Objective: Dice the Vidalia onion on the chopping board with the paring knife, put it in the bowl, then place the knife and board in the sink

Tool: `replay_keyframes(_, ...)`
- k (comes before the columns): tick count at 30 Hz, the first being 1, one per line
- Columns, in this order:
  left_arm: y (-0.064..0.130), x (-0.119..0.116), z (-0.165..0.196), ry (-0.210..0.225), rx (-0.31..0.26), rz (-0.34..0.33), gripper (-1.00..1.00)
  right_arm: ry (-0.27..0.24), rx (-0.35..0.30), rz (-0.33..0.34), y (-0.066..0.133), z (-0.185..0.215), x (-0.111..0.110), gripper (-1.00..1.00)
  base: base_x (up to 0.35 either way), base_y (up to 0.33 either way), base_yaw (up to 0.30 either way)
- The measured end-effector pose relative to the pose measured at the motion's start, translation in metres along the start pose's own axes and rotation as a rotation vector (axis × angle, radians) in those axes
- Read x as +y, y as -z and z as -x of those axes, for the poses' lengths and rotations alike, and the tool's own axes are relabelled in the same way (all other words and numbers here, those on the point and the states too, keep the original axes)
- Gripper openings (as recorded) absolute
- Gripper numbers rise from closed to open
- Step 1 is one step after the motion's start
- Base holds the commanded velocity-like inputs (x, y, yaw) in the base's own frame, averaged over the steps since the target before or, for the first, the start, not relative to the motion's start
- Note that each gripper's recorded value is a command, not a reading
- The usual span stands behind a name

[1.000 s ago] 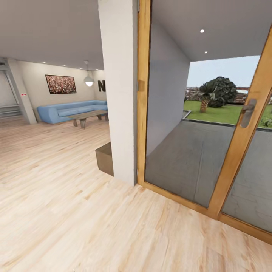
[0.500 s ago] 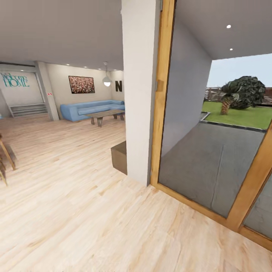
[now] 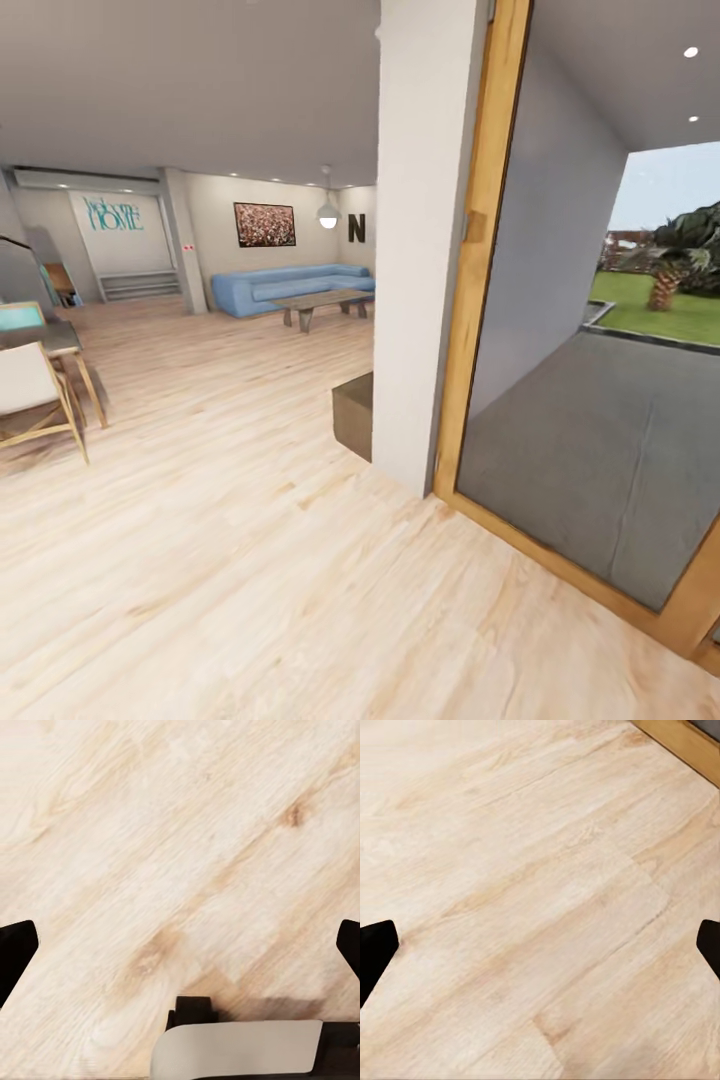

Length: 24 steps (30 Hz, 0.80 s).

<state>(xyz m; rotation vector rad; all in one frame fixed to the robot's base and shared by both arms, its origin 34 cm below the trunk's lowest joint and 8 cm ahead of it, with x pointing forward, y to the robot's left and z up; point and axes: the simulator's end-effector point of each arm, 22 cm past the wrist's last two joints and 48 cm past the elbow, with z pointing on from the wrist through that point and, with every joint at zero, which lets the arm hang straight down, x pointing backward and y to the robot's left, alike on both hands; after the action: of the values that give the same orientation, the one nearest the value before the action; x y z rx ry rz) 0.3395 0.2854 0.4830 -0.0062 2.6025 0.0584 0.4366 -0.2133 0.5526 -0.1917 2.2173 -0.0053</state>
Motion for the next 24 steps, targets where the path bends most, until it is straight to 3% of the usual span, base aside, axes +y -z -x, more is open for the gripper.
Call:
replay_keyframes(9,0.000,0.001,-0.001,0.000,0.001,0.001,1.00,-0.025,0.046,0.005,0.005,-0.020,0.010,1.00,0.000,0.000,0.275)
replay_keyframes(24,0.000,0.001,0.004,0.000,-0.023,0.003,1.00,-0.030,0.059,0.004,0.007,-0.025,0.012,1.00,0.012,-0.022,0.274)
